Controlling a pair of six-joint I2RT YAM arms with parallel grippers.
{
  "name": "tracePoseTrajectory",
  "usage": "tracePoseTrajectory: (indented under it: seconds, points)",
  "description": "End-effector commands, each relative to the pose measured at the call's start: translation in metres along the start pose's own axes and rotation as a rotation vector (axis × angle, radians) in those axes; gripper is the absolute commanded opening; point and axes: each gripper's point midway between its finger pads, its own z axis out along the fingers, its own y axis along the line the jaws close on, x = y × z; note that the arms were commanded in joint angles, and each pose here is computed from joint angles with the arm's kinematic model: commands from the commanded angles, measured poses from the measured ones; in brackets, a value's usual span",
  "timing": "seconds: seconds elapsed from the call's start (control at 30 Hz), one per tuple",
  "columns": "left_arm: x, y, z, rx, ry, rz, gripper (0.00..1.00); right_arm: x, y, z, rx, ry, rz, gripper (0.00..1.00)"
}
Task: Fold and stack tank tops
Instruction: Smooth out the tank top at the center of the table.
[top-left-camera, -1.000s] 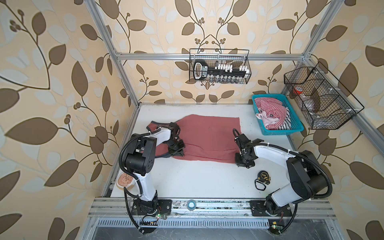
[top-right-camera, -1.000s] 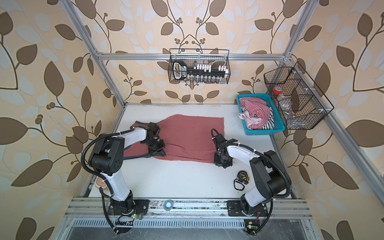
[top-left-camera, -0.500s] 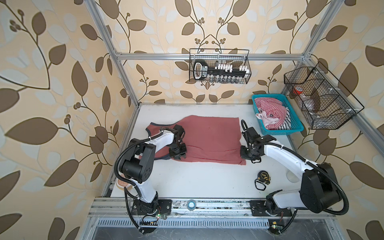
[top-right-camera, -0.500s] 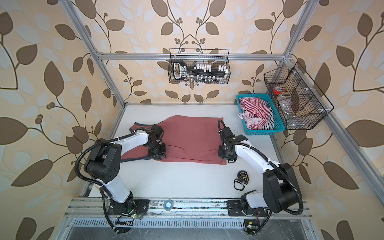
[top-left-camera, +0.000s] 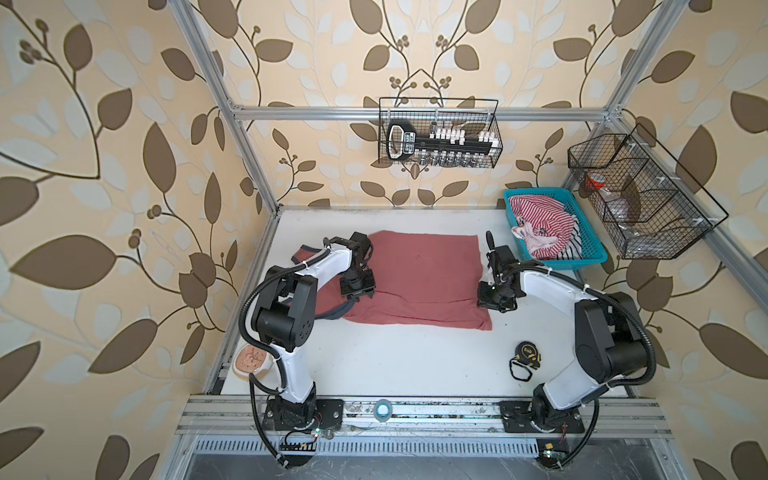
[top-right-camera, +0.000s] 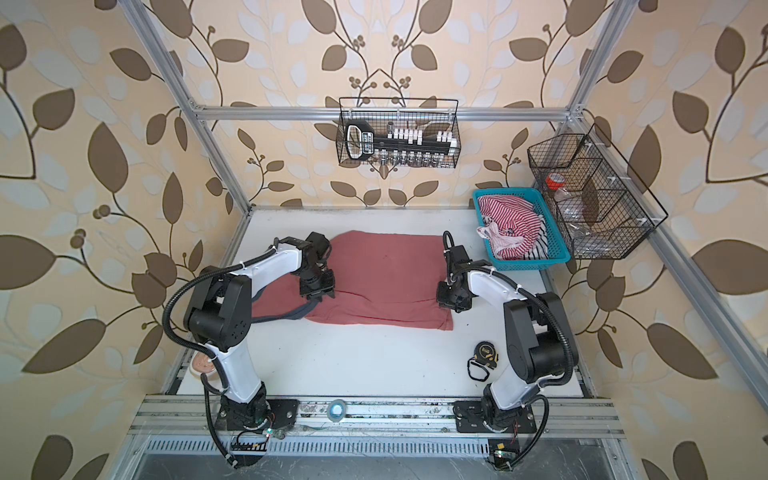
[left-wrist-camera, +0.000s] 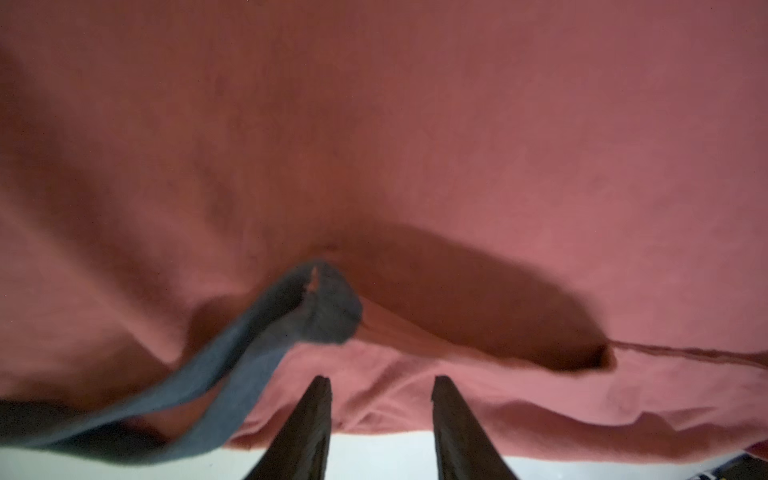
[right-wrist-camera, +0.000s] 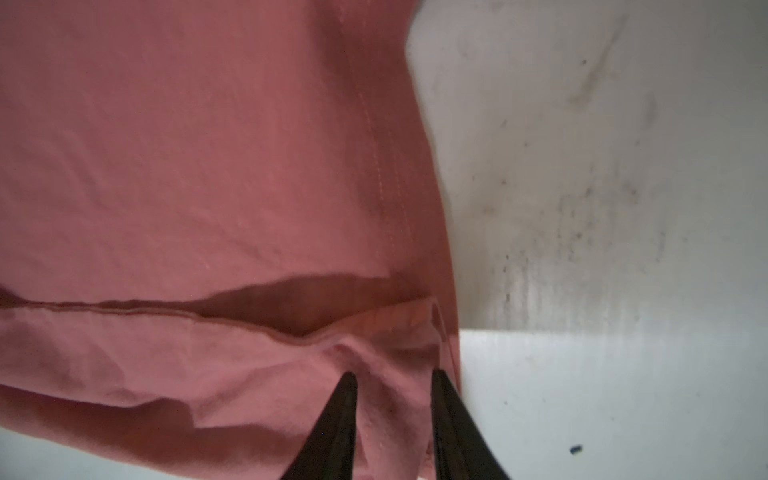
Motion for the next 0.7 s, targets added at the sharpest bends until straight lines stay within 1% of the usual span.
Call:
tracePoseTrajectory:
  seconds: [0.0,0.03,0.1,0.13,0.3,0.5,0.57,0.67]
  points:
    - [-0.008,0.008,0.003,-0.02,0.005,-0.02,0.36,-0.012,0.012,0.004,-0.057,-0.004,-0.026,0.2]
    - [-0.01,0.011,0.005,-0.027,0.007,-0.03,0.34,-0.012,0.012,0.006,-0.057,-0.001,-0.025,0.16]
    - [-0.012,0.019,0.009,-0.04,0.011,-0.054,0.29,-0.013,0.011,0.008,-0.055,0.0,-0.023,0.04]
    - [-0.013,0.023,0.01,-0.042,0.01,-0.066,0.28,-0.013,0.01,0.008,-0.054,0.001,-0.022,0.0]
    - [-0.013,0.042,0.018,-0.071,0.024,-0.115,0.27,-0.014,-0.002,0.01,-0.027,0.002,-0.007,0.0]
    - [0.001,0.049,0.031,-0.079,0.075,-0.132,0.27,-0.011,-0.013,0.013,-0.01,0.013,0.009,0.0]
    - [0.004,0.046,0.027,-0.055,0.074,-0.136,0.29,-0.013,-0.012,0.01,-0.017,0.009,0.006,0.0]
    - [-0.001,0.035,0.003,-0.009,0.027,-0.122,0.34,-0.025,-0.002,-0.005,-0.054,-0.035,0.001,0.01]
